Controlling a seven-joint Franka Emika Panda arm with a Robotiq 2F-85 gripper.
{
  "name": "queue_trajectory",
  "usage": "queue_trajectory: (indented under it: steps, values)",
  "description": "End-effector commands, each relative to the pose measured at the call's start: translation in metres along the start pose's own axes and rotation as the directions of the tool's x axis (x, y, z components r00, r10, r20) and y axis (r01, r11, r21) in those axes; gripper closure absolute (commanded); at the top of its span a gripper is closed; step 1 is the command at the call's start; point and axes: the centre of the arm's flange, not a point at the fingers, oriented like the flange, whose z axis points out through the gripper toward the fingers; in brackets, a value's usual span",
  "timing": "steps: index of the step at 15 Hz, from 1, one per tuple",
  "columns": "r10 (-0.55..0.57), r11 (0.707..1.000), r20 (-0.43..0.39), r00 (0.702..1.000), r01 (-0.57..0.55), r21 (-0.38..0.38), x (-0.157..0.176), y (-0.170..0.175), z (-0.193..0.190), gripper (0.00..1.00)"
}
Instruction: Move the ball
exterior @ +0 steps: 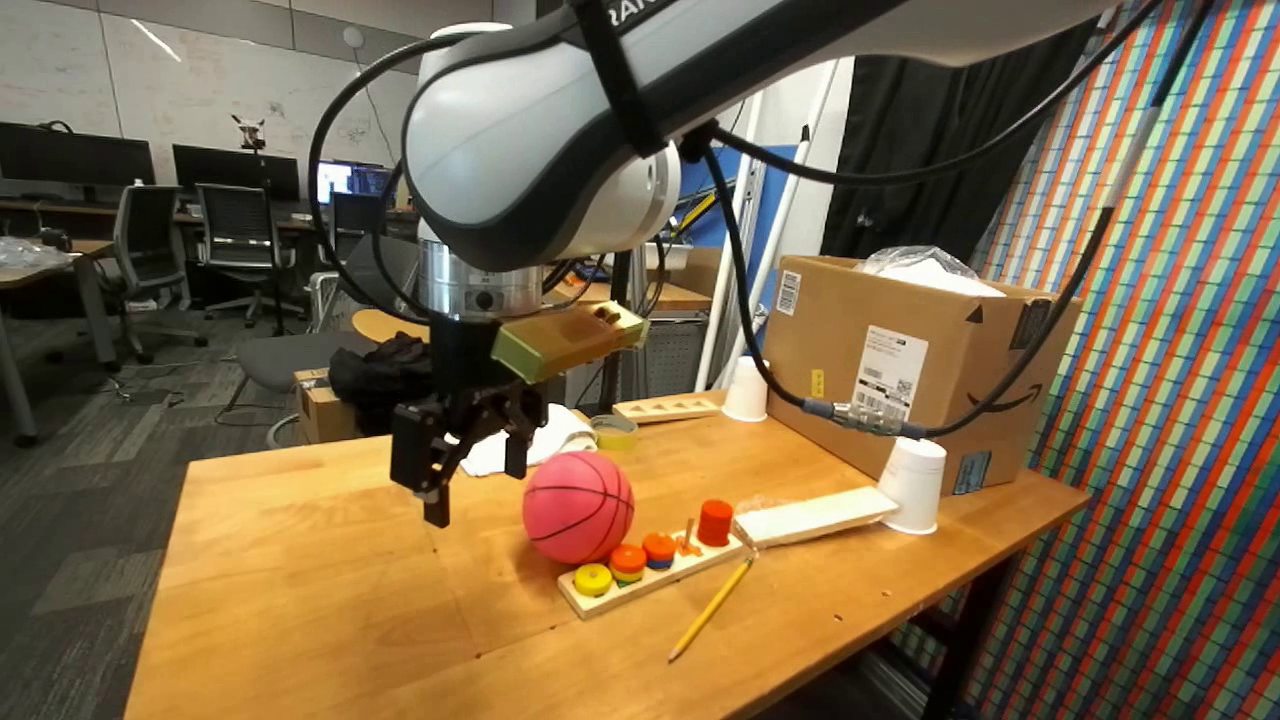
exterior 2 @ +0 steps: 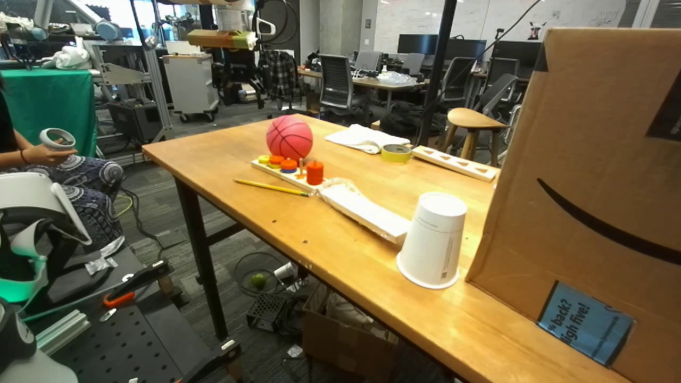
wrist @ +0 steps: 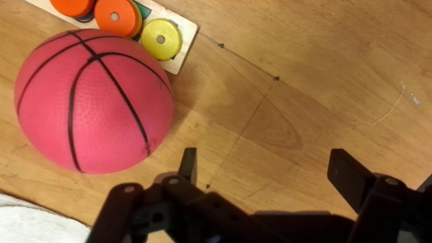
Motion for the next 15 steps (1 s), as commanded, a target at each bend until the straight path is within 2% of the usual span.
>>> queue_trajectory:
  steps: [1,5,12,15]
  values:
    - [0.020,0.998,0.045,0.999,-0.022,0.061,0.016,0.014,-0.004,0.00]
    - [0.043,0.992,0.088,0.995,-0.053,0.115,0.018,0.023,0.010,0.00]
    - [0.023,0.988,0.102,0.994,-0.038,0.148,0.018,0.031,0.028,0.00]
    - [0.030,0.984,0.115,0.993,-0.050,0.171,0.015,0.046,0.035,0.00]
